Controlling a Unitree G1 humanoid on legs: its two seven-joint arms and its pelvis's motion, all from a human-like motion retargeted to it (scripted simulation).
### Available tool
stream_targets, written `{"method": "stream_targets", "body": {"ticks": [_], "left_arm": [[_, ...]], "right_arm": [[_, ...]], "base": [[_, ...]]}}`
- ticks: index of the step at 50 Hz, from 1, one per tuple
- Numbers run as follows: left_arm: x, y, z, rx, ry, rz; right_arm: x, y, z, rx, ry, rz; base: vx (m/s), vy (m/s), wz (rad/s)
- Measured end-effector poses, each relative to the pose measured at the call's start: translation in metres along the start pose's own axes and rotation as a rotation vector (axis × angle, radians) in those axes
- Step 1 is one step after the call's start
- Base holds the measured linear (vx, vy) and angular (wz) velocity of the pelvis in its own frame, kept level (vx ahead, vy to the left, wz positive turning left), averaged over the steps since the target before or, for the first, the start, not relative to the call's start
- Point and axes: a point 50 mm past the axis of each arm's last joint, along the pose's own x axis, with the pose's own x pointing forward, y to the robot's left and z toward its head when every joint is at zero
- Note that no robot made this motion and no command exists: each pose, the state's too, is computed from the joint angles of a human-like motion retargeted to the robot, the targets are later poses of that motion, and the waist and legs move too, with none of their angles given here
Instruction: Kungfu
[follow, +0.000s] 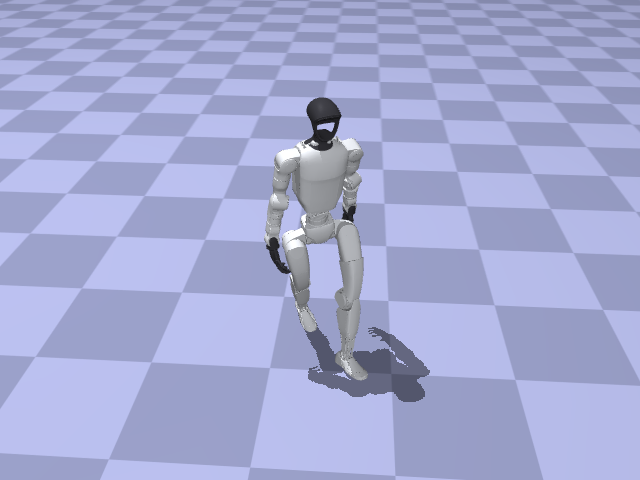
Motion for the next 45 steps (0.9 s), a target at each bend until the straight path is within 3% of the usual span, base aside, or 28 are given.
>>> {"method": "stream_targets", "body": {"ticks": [3, 7, 12, 21, 27, 33, 39, 45], "left_arm": [[-0.002, 0.016, 0.001, -0.024, 0.022, 0.014], [-0.004, 0.025, 0.049, -0.013, -0.068, 0.010], [-0.014, 0.026, 0.120, 0.051, -0.294, -0.011], [-0.059, 0.017, 0.230, 0.474, -0.651, -0.058], [-0.080, 0.002, 0.264, 0.694, -0.784, 0.005], [-0.063, 0.000, 0.239, 0.716, -0.734, 0.034], [-0.025, 0.036, 0.153, 0.568, -0.323, 0.059], [-0.007, 0.023, 0.063, 0.007, -0.023, 0.001]], "right_arm": [[-0.003, 0.008, -0.029, 0.126, 0.073, -0.052], [-0.006, 0.005, -0.038, 0.271, 0.084, -0.100], [-0.008, 0.001, -0.038, 0.271, 0.083, -0.079], [-0.008, -0.007, -0.022, 0.242, -0.091, -0.237], [-0.009, -0.010, -0.025, 0.246, -0.094, -0.248], [-0.013, -0.009, -0.039, 0.223, -0.036, -0.276], [-0.015, -0.001, -0.055, 0.284, 0.021, -0.290], [-0.013, -0.033, -0.018, 0.247, 0.007, -0.249]], "base": [[0.91, -0.70, 0.41], [0.45, -0.76, -0.19], [0.73, 0.39, -0.12], [0.71, 0.30, 1.64], [0.51, -0.22, 1.65], [0.53, -0.47, 1.28], [0.45, -0.69, 1.39], [0.07, -0.51, 1.50]]}}
